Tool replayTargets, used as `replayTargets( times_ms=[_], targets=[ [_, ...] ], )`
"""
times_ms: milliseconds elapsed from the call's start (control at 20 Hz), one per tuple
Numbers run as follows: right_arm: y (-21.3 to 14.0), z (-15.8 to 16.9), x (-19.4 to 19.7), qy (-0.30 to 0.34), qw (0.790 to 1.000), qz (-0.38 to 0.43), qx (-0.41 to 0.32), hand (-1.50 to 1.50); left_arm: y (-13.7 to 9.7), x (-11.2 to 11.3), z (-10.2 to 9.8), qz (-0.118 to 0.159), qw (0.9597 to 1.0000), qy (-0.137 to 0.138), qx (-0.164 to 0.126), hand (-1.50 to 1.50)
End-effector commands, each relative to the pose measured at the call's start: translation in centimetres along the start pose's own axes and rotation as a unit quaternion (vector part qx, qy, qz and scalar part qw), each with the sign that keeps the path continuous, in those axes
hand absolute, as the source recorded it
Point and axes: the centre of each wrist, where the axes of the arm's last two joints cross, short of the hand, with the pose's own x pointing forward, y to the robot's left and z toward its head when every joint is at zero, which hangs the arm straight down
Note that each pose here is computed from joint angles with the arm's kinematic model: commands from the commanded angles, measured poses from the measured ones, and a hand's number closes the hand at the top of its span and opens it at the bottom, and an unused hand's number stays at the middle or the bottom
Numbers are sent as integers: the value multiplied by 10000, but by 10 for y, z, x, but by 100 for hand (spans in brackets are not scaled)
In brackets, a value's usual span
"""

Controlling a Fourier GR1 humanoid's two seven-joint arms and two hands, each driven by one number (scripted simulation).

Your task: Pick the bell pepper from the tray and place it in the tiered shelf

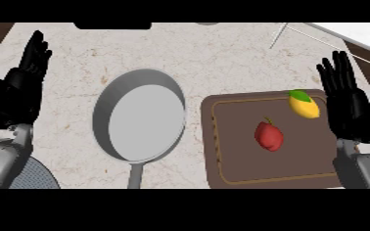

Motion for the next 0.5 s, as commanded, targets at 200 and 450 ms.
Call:
replayTargets(
  times_ms=[200,450],
  targets=[
    [-26,19,19,214,9688,1528,-1940,-150,-41,-32,33,193,9955,160,-916,0],
    [-101,52,-16,602,9001,2893,-3201,150,-39,-36,34,297,9953,372,-841,0]
  ],
)
